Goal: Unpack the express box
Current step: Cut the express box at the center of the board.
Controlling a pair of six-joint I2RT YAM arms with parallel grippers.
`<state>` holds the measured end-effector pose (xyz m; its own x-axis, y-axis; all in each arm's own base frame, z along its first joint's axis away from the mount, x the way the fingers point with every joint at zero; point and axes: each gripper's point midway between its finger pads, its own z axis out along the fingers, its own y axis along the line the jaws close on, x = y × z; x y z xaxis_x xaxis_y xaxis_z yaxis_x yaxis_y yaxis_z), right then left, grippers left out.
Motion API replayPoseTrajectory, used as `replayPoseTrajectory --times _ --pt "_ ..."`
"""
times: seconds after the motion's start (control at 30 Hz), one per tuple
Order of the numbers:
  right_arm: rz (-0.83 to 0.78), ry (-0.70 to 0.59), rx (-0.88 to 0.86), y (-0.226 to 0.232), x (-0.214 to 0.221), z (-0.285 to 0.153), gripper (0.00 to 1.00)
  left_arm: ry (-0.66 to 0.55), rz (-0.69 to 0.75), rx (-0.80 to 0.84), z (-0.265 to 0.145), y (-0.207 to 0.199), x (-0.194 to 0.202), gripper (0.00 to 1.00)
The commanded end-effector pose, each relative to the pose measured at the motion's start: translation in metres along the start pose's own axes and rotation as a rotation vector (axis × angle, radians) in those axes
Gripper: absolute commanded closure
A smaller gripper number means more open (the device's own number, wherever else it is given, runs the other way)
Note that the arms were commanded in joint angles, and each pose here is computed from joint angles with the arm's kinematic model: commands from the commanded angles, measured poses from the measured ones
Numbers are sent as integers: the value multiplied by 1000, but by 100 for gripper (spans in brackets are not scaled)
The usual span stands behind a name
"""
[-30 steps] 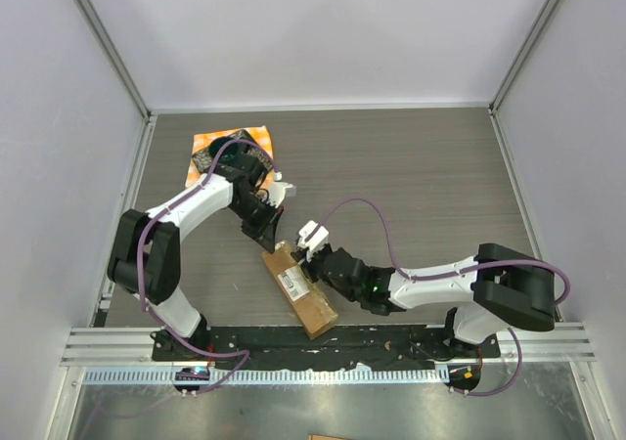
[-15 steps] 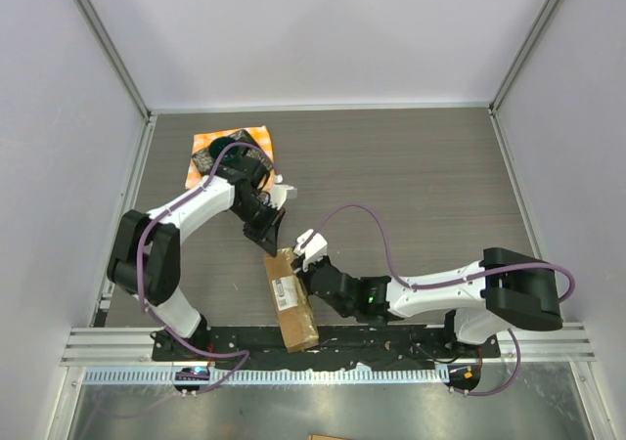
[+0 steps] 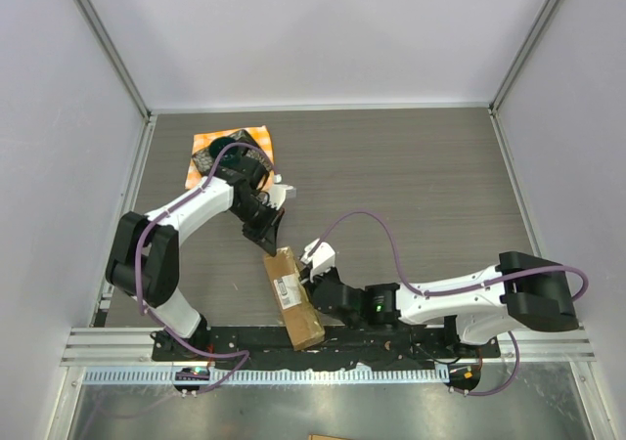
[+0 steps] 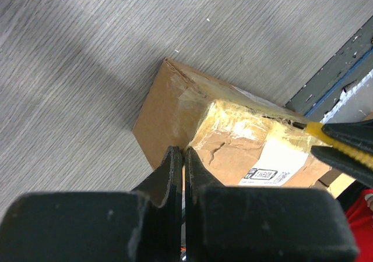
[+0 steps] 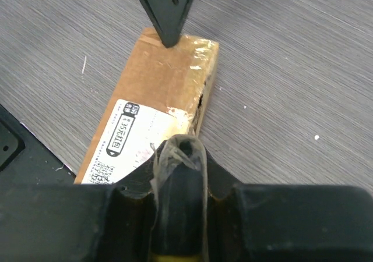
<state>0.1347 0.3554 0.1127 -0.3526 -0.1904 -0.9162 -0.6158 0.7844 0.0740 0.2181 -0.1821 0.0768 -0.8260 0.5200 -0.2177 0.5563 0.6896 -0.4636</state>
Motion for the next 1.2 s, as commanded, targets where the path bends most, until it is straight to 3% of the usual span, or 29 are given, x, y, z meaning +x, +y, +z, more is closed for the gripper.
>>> replayPoseTrajectory --times 0.0,0.47,0.83,1.03,1.17 --pt "21 32 17 -12 18 -12 99 -40 58 -235 1 55 -11 100" --pt "91 124 82 -42 61 -16 99 -4 94 -256 3 62 -3 100" --pt "141 151 93 -57 68 -38 99 19 95 -279 7 74 0 100" --pt "115 120 63 -40 53 -46 99 27 89 -286 7 78 1 100" --pt "138 38 28 -31 15 -50 99 27 79 -271 9 76 -1 100"
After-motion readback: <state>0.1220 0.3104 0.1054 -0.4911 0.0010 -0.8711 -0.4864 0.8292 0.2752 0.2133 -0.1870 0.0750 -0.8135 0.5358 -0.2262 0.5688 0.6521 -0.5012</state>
